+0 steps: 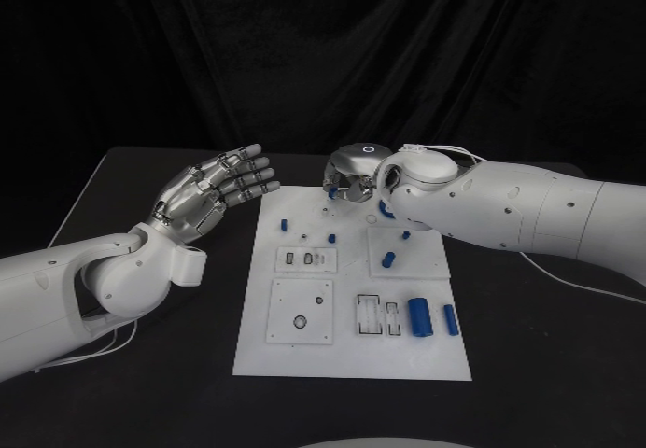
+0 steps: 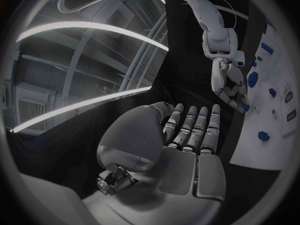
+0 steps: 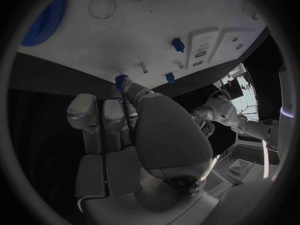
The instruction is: Assemble the parts on the task board
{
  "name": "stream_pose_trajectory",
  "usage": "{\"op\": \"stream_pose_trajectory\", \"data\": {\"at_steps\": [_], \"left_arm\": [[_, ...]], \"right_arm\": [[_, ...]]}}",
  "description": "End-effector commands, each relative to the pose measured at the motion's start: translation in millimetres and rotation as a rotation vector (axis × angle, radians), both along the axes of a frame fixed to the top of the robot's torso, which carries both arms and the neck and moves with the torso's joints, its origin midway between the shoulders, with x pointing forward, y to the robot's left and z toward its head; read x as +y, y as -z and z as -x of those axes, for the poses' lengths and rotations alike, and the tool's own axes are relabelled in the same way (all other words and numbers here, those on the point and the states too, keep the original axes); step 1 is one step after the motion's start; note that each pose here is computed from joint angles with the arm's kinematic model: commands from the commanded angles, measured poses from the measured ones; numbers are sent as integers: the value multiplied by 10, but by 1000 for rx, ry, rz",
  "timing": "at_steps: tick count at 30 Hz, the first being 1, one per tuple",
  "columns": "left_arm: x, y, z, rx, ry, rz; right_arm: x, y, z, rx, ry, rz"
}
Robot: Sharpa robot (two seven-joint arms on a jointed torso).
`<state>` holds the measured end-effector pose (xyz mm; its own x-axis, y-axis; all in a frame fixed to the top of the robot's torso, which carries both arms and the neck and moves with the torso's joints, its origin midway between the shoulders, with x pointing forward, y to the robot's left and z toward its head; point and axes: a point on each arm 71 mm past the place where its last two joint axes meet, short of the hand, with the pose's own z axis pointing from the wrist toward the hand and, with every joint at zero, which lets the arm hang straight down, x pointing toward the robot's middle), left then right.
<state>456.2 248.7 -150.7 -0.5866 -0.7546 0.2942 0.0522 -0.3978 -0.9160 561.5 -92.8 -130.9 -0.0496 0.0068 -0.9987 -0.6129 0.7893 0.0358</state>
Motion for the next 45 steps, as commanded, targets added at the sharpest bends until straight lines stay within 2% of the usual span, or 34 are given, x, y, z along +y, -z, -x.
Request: {"op": "stream_pose_trajectory", "data": {"at_steps": [1, 12, 23, 31, 34, 39, 42, 45], "left_arm": [[11, -58, 4, -52, -13, 52], [7, -52, -10, -49, -10, 51], [2, -57, -10, -48, -7, 67], [25, -53, -16, -44, -13, 65], [58, -54, -9, -42, -21, 63], [94, -57, 8, -40, -32, 62], [112, -59, 18, -38, -37, 62], [131, -61, 27, -36, -42, 63]], "right_arm": [[12, 25, -1, -3, -9, 6], [37, 76, -16, 5, -10, 9], [23, 123, -35, 38, 19, 37], [-19, 93, -34, 24, 20, -7], [-61, 17, -38, 0, 14, -32], [-211, -200, -23, -32, 16, -46], [-364, -347, 35, -29, 24, -45], [-565, -469, 118, 4, 51, -48]]}}
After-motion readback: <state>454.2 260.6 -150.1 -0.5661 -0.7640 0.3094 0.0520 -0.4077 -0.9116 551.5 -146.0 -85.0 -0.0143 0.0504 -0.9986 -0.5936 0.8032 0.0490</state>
